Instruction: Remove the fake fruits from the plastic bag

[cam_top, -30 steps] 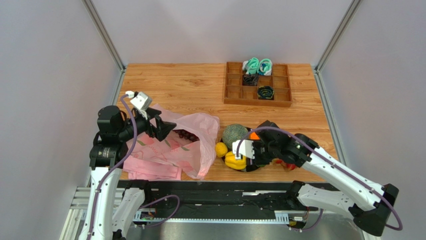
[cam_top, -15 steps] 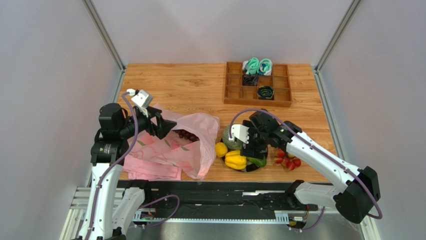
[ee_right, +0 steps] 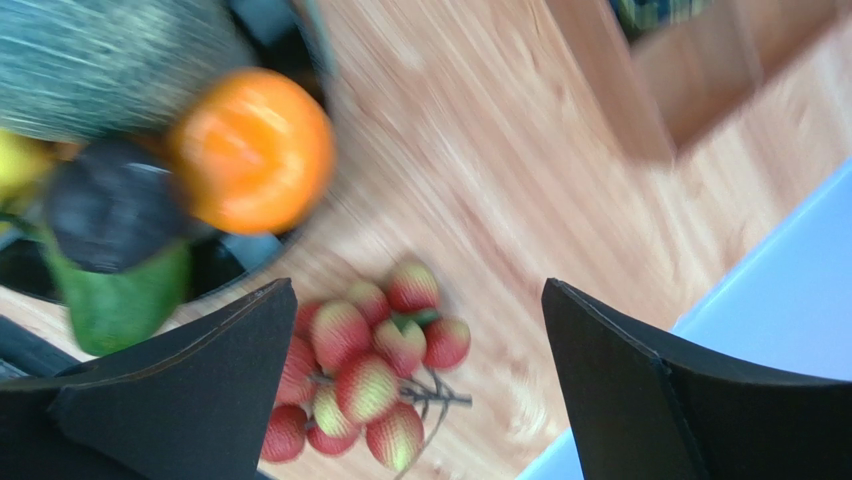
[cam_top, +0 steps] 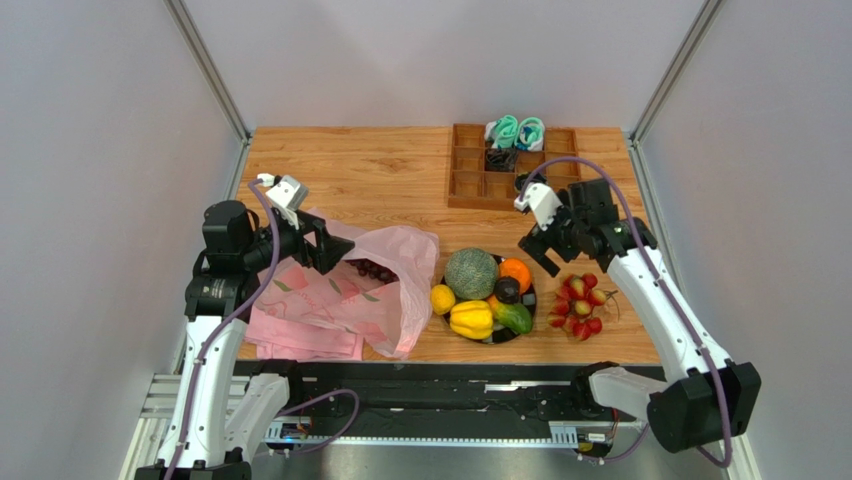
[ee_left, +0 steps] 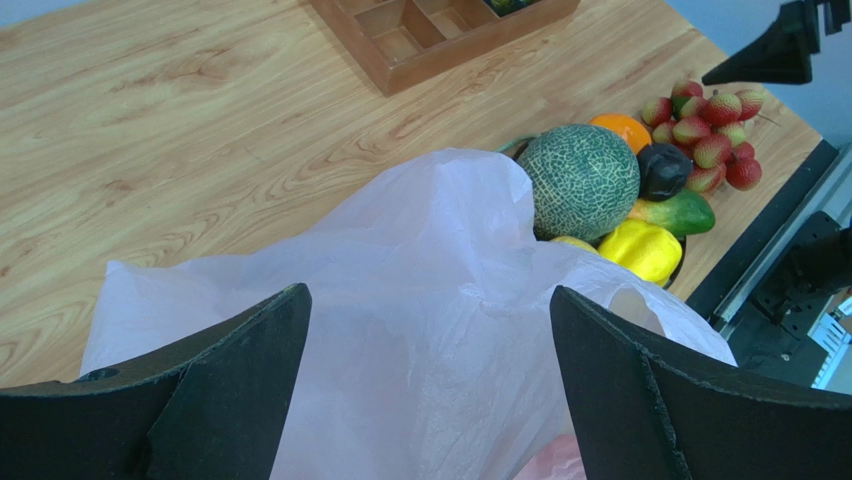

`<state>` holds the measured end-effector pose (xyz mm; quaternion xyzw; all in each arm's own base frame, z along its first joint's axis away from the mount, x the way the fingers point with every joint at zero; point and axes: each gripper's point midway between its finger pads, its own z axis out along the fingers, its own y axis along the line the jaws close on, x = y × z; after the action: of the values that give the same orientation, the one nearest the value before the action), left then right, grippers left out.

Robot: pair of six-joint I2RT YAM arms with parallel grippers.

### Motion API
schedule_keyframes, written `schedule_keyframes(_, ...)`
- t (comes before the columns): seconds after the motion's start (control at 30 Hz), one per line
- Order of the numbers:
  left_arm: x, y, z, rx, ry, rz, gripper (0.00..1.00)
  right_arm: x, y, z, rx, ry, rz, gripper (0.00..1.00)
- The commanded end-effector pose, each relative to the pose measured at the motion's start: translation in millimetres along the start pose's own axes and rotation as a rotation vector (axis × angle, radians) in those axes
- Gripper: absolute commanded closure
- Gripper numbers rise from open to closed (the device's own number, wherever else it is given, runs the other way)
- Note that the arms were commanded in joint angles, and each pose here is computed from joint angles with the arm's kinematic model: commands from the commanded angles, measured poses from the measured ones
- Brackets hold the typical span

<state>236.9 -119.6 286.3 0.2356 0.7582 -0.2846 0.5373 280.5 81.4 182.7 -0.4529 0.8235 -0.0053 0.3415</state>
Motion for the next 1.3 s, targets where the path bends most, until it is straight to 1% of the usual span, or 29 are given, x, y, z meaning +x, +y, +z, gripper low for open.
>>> schedule_keyframes(0.0,-18,-1,-2,0.005,-0.044,0.030,0.02,47,-14,-2,-0.053,0.140,0.143,0.00)
schedule_keyframes(0.03,-17,-1,-1,0.007,-0.042,0.028,0.02,64,-12,-2,-0.083,0.193,0.156,0.00)
schedule_keyframes(0.17,-17,0,0,0.007,-0.041,0.027,0.02,101,13,0,-0.174,0.297,0.132,0.00)
schedule_keyframes(0.27,-18,0,0,0.007,-0.045,0.031,0.02,113,13,3,-0.137,0.321,0.118,0.00)
schedule_keyframes(0.5,-19,-2,-2,0.007,-0.043,0.029,0.02,137,26,14,-0.167,0.413,0.148,0.00)
schedule_keyframes(0.57,-19,-3,-3,0.007,-0.044,0.030,0.02,139,28,15,-0.178,0.412,0.148,0.05)
schedule_keyframes(0.6,-19,-3,-3,0.005,-0.045,0.031,0.02,139,29,15,-0.185,0.409,0.145,0.13)
schedule_keyframes(0.63,-20,-3,-4,0.003,-0.047,0.033,0.02,135,29,15,-0.192,0.397,0.141,0.18)
schedule_keyframes(0.73,-20,-4,-5,0.003,-0.051,0.036,0.02,118,31,11,-0.215,0.312,0.124,0.29)
schedule_keyframes(0.77,-18,-3,-5,0.002,-0.049,0.034,0.02,108,34,11,-0.236,0.262,0.121,0.33)
schedule_keyframes(0.8,-18,-3,-4,0.003,-0.049,0.034,0.02,104,35,10,-0.245,0.239,0.118,0.44)
schedule_keyframes(0.87,-18,-3,-5,0.002,-0.051,0.036,0.02,95,38,8,-0.259,0.195,0.121,0.58)
schedule_keyframes(0.9,-17,-4,-5,0.003,-0.050,0.035,0.02,95,40,8,-0.270,0.196,0.126,0.65)
schedule_keyframes(1.0,-19,-5,-6,0.003,-0.056,0.041,0.02,92,38,1,-0.263,0.201,0.140,0.73)
schedule_keyframes(1.03,-20,-5,-7,0.001,-0.057,0.040,0.02,87,35,-5,-0.246,0.184,0.136,0.74)
schedule_keyframes(1.1,-20,-6,-7,0.004,-0.058,0.043,0.02,72,29,-22,-0.218,0.141,0.122,0.76)
schedule_keyframes(1.13,-20,-6,-7,0.004,-0.058,0.043,0.02,60,27,-33,-0.201,0.091,0.108,0.76)
schedule_keyframes(1.27,-18,-7,-7,0.009,-0.058,0.043,0.02,23,23,-69,-0.173,-0.040,0.104,0.78)
